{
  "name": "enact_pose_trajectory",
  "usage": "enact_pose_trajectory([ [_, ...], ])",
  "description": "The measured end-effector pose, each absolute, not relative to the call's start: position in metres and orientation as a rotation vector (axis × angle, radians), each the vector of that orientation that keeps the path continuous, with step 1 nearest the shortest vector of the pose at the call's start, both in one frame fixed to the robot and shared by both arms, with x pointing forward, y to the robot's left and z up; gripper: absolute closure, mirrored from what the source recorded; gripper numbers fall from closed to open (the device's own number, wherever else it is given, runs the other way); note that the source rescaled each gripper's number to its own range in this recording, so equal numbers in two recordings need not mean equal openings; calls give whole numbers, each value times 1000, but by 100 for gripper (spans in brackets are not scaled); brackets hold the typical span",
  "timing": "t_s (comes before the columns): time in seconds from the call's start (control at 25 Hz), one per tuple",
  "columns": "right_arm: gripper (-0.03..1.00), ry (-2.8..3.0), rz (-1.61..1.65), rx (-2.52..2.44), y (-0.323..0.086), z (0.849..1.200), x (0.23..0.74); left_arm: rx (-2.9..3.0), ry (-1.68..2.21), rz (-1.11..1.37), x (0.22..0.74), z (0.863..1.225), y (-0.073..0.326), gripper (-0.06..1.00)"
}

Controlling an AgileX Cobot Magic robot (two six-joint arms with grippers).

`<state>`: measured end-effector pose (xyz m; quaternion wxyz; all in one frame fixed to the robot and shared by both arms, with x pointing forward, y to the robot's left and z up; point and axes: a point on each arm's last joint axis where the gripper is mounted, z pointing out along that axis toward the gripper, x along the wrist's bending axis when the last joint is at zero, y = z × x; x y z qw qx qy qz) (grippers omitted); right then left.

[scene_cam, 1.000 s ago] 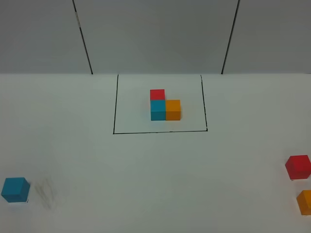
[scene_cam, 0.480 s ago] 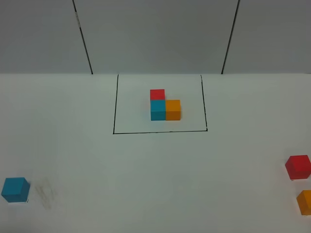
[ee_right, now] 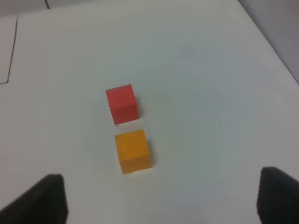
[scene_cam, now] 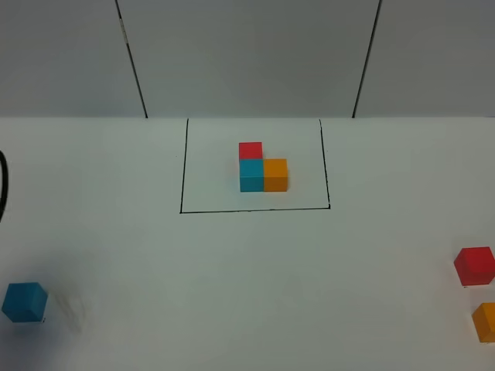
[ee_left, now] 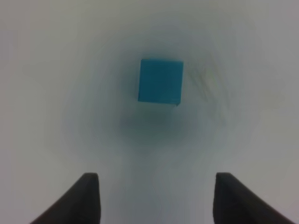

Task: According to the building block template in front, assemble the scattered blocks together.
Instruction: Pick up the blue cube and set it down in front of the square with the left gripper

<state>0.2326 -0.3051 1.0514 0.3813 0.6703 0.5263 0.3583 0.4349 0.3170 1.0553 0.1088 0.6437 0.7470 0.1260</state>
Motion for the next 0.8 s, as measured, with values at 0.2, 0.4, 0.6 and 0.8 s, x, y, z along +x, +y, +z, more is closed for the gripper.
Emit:
enact_pose_trajectory([
  [0.2,19,1343,914,1710,-305,1051,233,1935,2240,297,464,1025,319,73],
  [0.4,20,1343,914,1710,-305,1051,233,1926,2234,290,481,1008,319,61],
  [0.6,20,1343,914,1710,-305,1051,233,1917,2261,222,490,992,317,18],
  [0.8,20,1343,914,1710,-305,1051,233,1946,2291,179,495,978,318,2],
])
